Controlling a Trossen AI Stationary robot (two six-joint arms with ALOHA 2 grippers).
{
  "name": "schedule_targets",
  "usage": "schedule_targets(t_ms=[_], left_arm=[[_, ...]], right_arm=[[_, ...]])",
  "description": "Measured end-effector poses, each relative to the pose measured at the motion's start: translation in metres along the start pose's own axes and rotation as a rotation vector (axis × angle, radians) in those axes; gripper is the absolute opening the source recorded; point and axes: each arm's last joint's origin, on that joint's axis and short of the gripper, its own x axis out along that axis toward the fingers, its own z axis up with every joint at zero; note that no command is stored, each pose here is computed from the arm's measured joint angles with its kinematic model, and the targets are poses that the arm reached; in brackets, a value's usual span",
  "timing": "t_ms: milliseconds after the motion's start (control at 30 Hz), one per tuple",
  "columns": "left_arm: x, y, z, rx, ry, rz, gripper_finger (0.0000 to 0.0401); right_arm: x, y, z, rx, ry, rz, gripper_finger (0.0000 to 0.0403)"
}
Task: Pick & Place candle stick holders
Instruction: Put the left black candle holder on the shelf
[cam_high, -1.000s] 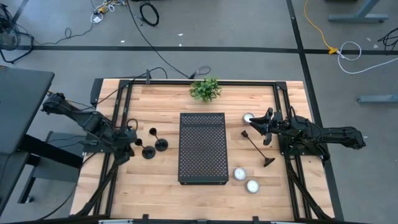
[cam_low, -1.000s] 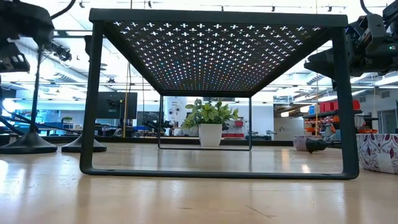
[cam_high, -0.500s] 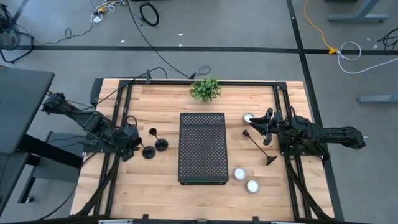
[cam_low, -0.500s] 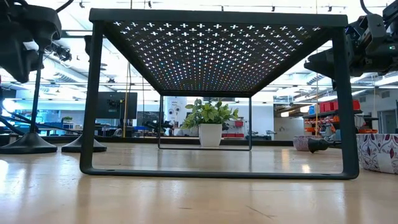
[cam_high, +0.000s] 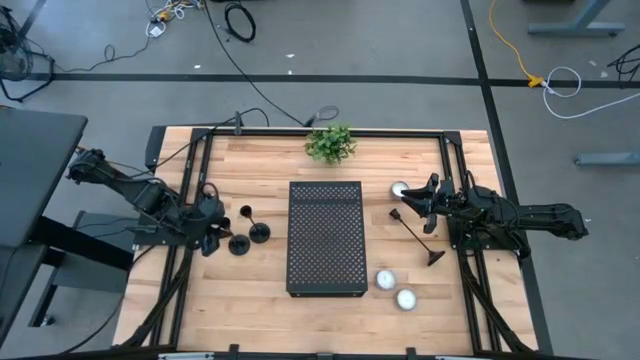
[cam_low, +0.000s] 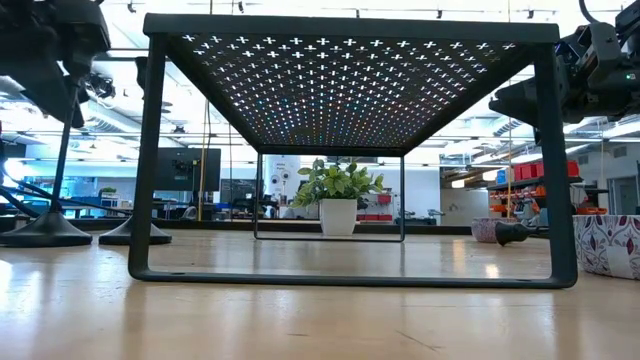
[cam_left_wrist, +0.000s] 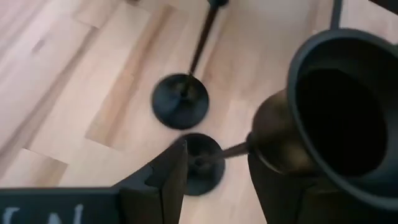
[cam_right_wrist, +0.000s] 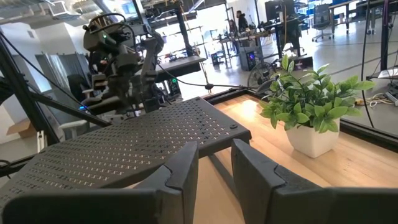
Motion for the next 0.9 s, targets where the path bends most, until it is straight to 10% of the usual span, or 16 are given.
schedule_targets(t_ms=[533, 900], left_arm=[[0.007, -0.002, 0.003, 0.018, -0.051, 0.114, 0.0149], [0.015, -0.007, 0.004, 0.034, -0.017, 0.127, 0.0017]], right_arm=[[0.000, 0.000, 0.000, 0.000, 0.000, 0.000, 0.0096], [0.000, 0.000, 0.000, 0.000, 0.000, 0.000, 0.0096]])
